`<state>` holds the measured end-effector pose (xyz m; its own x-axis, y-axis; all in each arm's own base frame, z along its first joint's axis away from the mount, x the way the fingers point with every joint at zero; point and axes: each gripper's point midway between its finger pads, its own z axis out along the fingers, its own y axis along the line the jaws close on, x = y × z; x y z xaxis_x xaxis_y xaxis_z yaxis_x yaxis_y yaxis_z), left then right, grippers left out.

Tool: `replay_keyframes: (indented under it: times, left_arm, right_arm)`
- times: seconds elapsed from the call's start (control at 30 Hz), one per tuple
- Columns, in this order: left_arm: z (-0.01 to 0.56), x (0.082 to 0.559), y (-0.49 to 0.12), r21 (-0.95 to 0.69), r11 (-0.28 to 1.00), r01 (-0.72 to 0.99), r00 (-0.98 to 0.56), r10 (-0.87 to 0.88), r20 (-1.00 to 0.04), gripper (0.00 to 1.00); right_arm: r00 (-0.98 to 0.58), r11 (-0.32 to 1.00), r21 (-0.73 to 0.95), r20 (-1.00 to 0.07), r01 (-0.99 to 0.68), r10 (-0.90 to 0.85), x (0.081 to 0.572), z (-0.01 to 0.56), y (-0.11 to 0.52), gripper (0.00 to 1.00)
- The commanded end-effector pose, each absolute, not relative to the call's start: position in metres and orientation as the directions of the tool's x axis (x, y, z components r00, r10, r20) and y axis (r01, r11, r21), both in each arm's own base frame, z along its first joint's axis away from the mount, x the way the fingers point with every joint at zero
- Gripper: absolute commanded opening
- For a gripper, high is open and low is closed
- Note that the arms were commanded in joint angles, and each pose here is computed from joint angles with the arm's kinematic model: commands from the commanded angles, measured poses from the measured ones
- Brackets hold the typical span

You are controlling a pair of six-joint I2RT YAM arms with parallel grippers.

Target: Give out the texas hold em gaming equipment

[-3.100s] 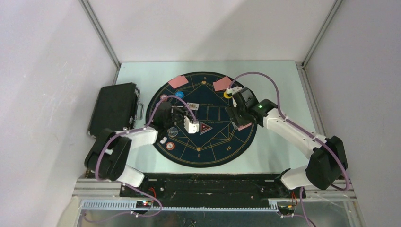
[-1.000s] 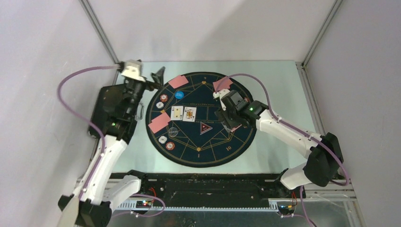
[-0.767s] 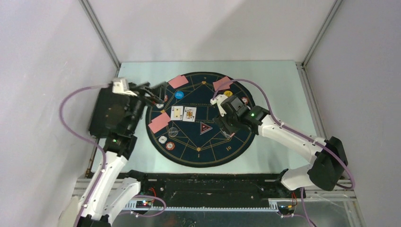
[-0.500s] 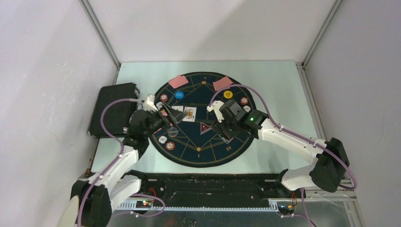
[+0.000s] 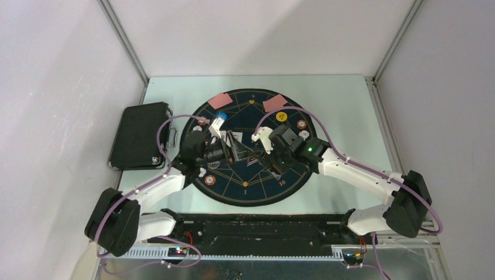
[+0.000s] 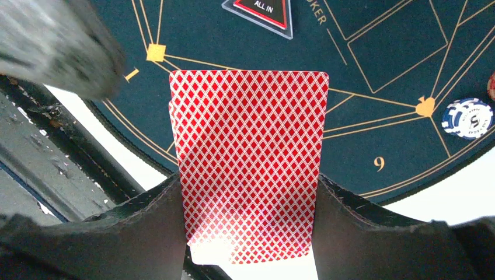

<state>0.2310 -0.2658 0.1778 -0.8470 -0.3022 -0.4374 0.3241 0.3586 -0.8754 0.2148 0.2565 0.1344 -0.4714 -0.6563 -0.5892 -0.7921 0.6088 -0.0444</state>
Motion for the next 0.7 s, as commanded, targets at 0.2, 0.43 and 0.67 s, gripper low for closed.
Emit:
replay_keyframes:
  times: [0.2, 0.43, 0.67]
  left_arm:
    - [0.185, 0.228, -0.307, -0.875, 0.277, 0.397, -0.876, -0.17, -0.452, 1.0]
    - [0.189, 0.223, -0.33, -0.887, 0.194, 0.42, -0.889, -0.107, -0.444, 1.0]
    - [0.165, 0.23, -0.333, -0.861, 0.301, 0.411, -0.891, -0.07, -0.449, 0.99]
  right_arm:
    - [-0.396, 0.564, -0.026, -0.686, -0.825, -0.61, 0.213, 0.165, 0.271, 0.0]
    - [-0.395, 0.562, -0.027, -0.683, -0.827, -0.614, 0.213, 0.164, 0.271, 0.0]
    - [-0.391, 0.565, -0.032, -0.69, -0.824, -0.61, 0.215, 0.165, 0.272, 0.0]
